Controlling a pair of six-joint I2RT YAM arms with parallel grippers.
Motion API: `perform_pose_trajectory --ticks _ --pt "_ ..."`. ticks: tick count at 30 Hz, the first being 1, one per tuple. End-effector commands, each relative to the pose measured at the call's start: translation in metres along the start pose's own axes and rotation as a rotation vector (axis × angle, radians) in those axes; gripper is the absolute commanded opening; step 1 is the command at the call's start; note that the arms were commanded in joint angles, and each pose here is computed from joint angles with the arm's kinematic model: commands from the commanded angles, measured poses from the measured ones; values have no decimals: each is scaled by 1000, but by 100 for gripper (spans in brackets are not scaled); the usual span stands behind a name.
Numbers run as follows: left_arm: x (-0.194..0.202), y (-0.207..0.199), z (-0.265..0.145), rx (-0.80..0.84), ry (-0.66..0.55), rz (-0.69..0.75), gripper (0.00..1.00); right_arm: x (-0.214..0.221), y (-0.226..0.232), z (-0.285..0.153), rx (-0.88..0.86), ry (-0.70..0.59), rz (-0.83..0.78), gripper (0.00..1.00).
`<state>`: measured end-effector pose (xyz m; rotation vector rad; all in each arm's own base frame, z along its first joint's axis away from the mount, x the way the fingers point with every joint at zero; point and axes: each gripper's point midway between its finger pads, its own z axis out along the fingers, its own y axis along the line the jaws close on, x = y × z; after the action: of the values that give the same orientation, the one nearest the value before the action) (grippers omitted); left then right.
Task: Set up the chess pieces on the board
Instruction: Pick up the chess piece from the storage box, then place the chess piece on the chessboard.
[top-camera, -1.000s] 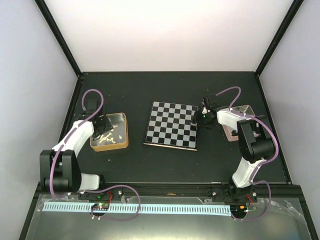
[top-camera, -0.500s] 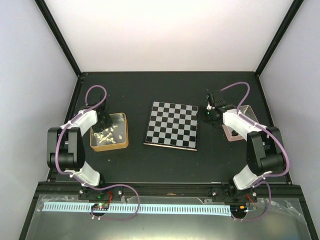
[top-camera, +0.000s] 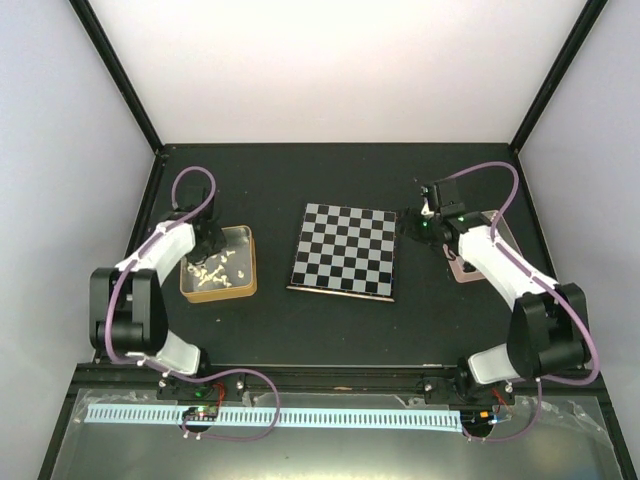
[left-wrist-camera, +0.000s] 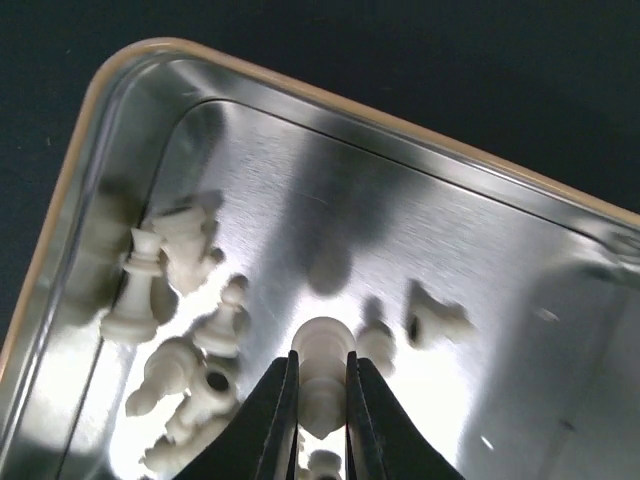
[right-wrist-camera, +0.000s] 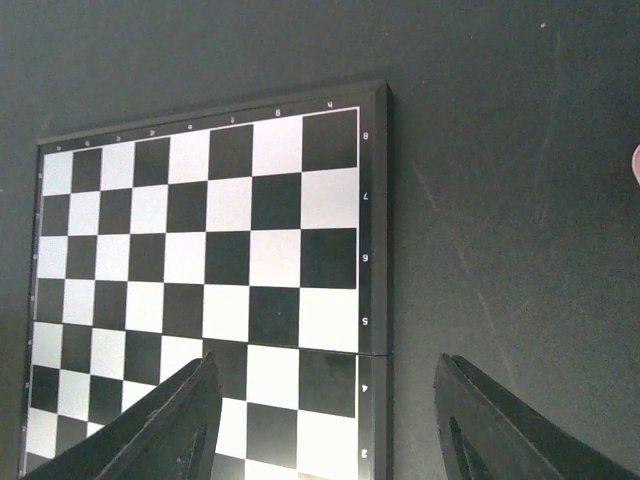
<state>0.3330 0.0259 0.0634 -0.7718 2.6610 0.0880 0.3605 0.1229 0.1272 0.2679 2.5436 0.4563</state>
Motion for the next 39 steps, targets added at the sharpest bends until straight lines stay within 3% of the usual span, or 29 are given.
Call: perform_pose_trajectory --ticks 1,9,14,25,34,39 --pt "-6 -27 -52 87 -88 63 8 -2 1 -15 1 -28 3 60" --pt "41 -112 -112 386 -34 274 8 7 -2 -26 -14 -45 27 60" --pt "97 -174 -130 569 63 452 8 17 -9 -28 -7 -45 42 60" --pt "200 -233 -106 531 206 752 7 38 -19 -30 -11 -35 73 60" --pt "221 -254 -87 444 184 845 10 42 -23 -29 -4 -31 74 60" --pt "226 -257 -81 427 193 863 21 42 -20 -30 -14 -26 66 61"
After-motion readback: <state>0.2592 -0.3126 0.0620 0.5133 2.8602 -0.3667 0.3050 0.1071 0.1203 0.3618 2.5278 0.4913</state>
